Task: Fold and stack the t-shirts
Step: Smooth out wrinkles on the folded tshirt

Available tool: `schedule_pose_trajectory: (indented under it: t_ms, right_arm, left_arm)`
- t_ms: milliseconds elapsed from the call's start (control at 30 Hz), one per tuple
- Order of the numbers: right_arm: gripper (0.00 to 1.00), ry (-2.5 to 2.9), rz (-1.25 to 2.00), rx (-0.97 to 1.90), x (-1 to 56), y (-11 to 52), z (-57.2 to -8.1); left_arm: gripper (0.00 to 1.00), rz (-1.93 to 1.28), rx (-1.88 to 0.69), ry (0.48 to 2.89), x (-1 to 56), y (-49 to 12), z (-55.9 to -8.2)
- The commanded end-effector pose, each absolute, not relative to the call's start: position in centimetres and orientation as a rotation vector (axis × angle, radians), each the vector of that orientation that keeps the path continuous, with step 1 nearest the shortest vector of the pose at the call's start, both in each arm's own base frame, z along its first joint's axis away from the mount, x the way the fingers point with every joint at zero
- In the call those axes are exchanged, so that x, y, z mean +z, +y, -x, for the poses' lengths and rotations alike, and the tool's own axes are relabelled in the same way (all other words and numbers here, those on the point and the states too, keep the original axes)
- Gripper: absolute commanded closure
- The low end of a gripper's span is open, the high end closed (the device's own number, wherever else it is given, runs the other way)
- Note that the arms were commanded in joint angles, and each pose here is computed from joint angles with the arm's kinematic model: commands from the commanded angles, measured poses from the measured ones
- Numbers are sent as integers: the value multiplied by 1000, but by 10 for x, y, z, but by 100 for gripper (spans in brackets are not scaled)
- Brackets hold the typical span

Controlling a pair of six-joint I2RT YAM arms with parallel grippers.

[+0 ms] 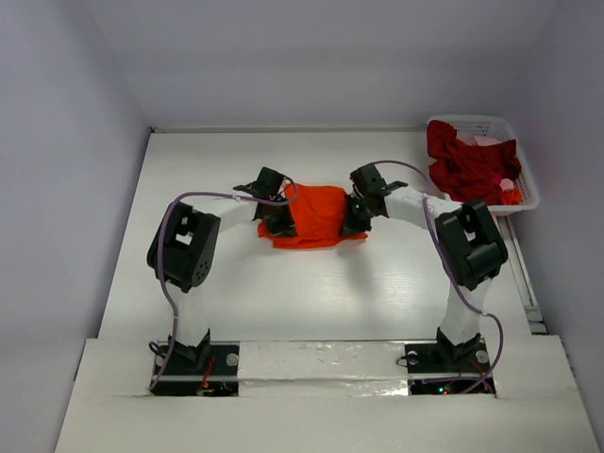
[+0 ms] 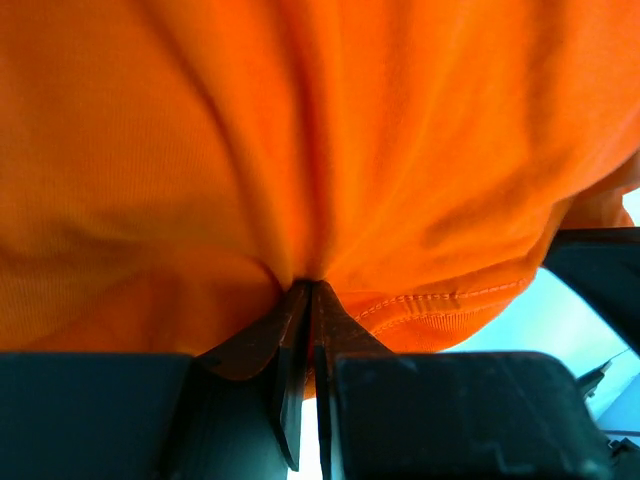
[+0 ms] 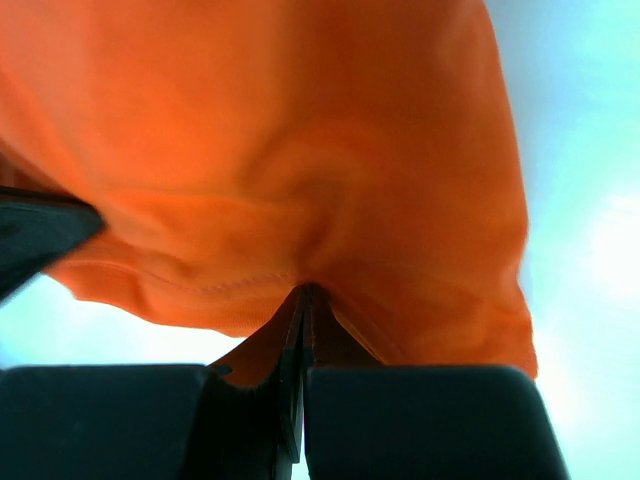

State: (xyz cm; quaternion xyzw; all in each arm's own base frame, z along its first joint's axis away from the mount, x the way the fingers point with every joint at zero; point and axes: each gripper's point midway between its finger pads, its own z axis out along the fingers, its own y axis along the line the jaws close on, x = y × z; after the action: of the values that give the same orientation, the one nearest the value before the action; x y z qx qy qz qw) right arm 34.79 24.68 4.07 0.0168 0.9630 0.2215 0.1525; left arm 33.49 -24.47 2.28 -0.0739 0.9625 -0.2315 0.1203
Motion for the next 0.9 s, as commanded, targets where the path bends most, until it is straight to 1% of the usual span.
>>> schedule_pose_trajectory:
  t_ms: [0,200,367,433,500,567,633,700,733,767,800,833,867]
  right_arm:
    - [100,2699,-33,675,56,254,-346]
    - [100,2719,-42,680,45,252,-332]
    - [100,2713,-21,662,49,253,-332]
    - [100,2684,-3,639,61,253,-341]
    - [100,2648,13,624,79,254,-350]
    - [100,2625,19,606,92,253,-356]
    - [100,2581,24,584,113,252,-365]
    - [100,2559,29,562,126,249,-368]
    - [100,2535,24,537,135,245,-372]
    - [100,2504,27,531,149,245,-376]
    - [88,2493,32,521,158,242,-376]
    - [79,2469,25,496,167,238,-379]
    - [68,2412,25,504,192,236,-381]
  left_arm:
    - [94,199,-628,2836,15,-235,-316]
    - [94,226,-615,2848,7,-225,-298]
    - [94,239,-582,2772,30,-222,-311]
    - [94,249,-533,2737,40,-217,-319]
    - [92,247,-525,2676,62,-217,-332]
    - [87,240,-490,2596,88,-214,-349]
    - [71,243,-441,2560,102,-209,-358]
    - [63,230,-432,2507,128,-209,-370]
    - [54,242,-429,2493,136,-205,-375]
    - [48,267,-409,2438,155,-197,-387]
    - [42,268,-408,2428,164,-196,-387]
    - [30,288,-386,2403,173,-189,-392]
    - [25,292,-382,2373,187,-186,-393]
